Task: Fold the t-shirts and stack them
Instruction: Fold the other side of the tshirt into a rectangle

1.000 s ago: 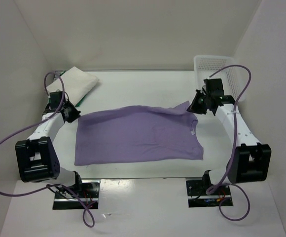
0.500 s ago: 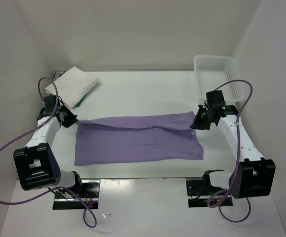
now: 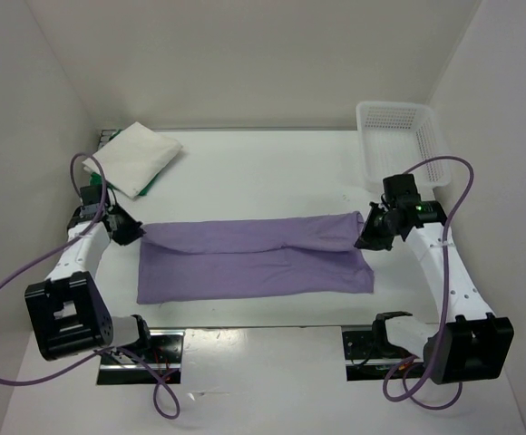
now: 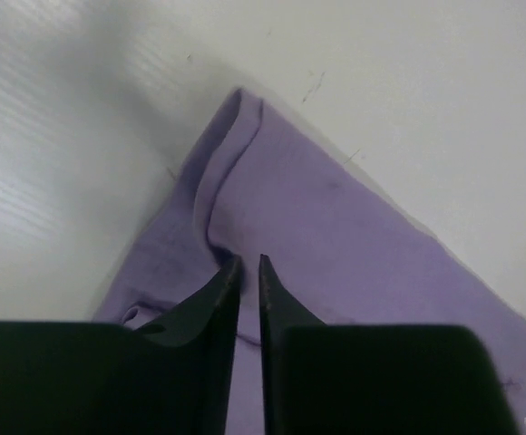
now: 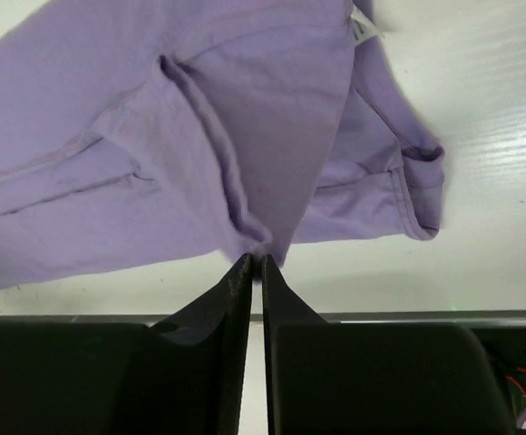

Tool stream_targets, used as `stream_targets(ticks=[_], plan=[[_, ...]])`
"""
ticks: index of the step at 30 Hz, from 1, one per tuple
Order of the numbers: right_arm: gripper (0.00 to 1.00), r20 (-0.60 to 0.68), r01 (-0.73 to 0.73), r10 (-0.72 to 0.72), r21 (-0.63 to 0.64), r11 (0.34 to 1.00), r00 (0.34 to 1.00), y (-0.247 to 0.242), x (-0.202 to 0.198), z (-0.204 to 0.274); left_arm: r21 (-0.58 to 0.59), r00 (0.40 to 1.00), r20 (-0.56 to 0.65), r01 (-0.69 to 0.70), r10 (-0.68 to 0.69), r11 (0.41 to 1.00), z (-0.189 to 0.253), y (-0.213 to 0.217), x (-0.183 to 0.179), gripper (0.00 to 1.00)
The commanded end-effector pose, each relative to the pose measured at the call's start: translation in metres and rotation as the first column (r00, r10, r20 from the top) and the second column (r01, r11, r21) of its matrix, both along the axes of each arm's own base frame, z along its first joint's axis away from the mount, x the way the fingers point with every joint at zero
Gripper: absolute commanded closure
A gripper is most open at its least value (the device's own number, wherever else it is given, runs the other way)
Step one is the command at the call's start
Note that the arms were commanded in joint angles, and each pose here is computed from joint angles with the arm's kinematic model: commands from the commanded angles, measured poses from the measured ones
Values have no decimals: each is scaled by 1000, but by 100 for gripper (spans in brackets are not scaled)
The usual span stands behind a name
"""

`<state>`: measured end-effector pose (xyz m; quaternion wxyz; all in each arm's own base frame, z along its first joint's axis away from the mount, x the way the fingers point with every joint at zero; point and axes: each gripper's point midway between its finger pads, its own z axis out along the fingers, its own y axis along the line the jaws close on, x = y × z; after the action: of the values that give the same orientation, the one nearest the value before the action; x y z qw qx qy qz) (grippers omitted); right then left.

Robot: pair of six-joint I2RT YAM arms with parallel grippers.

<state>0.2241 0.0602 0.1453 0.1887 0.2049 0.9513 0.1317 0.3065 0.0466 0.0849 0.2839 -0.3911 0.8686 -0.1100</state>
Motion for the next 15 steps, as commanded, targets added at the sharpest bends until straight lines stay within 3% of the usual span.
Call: stream_targets(ticks=[1, 4, 6, 11, 14, 15], plan=[[86, -15, 5, -5, -22, 1000, 1000, -2, -12, 5, 5, 998, 1, -65, 65, 998, 9, 7, -11, 76], [80, -3, 5, -5, -21, 1000, 1000, -1, -10, 9, 34, 990, 60, -132, 130, 991, 33, 18, -11, 67], [73, -11, -15, 15, -26, 1000, 1000, 1, -10, 9, 35, 986, 81, -150, 147, 988, 43, 20, -8, 67], [70, 7, -40, 40, -14, 999, 999, 6, 1, 9, -47, 987, 156, -40, 47, 998, 45, -2, 7, 68], [97, 42, -64, 63, 15, 998, 997, 21, 31, 0, 1, 979, 193, 69, -68, 998, 49, -29, 24, 70], [100, 60, -77, 77, 7, 997, 995, 28, 40, -3, 10, 977, 191, 96, -96, 995, 47, -39, 27, 71]])
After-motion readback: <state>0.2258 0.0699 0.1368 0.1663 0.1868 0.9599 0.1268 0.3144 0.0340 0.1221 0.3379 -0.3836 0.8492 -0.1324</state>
